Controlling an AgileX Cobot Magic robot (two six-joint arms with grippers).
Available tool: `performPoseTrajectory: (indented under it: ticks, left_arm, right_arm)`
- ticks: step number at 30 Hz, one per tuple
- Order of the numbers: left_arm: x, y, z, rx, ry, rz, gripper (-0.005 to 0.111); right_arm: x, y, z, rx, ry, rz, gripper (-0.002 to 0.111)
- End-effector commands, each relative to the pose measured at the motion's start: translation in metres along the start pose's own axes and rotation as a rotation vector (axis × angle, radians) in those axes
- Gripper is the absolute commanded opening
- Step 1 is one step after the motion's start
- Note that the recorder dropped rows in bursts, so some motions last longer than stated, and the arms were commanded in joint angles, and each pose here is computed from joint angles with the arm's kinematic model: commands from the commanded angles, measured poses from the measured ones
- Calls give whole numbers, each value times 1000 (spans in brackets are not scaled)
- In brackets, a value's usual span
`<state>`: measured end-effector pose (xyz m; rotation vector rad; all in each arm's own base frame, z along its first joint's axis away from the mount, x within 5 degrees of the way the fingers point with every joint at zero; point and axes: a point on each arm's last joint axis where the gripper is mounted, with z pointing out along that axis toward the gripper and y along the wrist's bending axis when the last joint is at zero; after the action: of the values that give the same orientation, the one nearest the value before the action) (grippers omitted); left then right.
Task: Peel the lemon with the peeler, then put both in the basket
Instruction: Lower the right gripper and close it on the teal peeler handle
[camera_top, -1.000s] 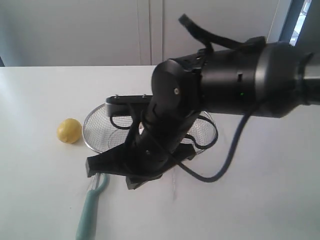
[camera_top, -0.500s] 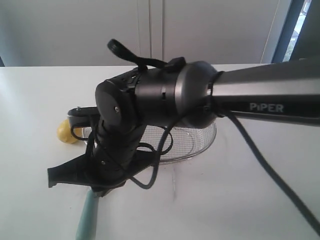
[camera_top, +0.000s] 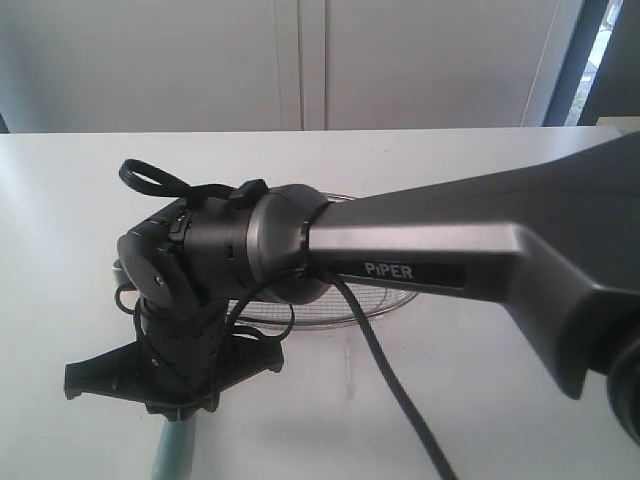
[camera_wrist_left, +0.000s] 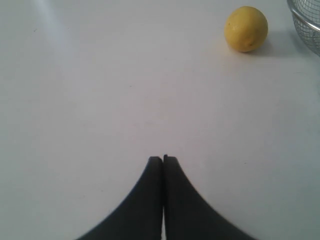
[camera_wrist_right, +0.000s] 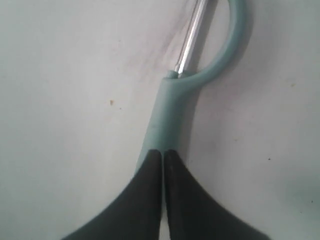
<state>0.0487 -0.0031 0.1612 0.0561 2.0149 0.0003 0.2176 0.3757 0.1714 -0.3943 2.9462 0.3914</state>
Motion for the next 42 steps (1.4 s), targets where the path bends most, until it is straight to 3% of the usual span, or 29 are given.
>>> performPoseTrajectory:
  ticks: [1, 5, 18, 21, 26, 42]
  left_arm:
    - [2, 0, 1, -1, 6, -10, 0]
    - [2, 0, 1, -1, 6, -10, 0]
    - [2, 0, 1, -1, 6, -10, 0]
    - [2, 0, 1, -1, 6, -10, 0]
    - [2, 0, 1, -1, 6, -10, 0]
    - [2, 0, 1, -1, 6, -10, 0]
  right_arm:
    - [-1, 0, -2, 6, -11, 0, 21]
    - [-3, 2, -2, -14, -31, 6, 37]
    - [6, 1, 33, 11, 42, 51, 37]
    - [6, 1, 34, 16, 47, 51, 29]
    - [7, 0, 33, 23, 53, 33, 0]
    - [2, 4, 12, -9, -4, -13, 0]
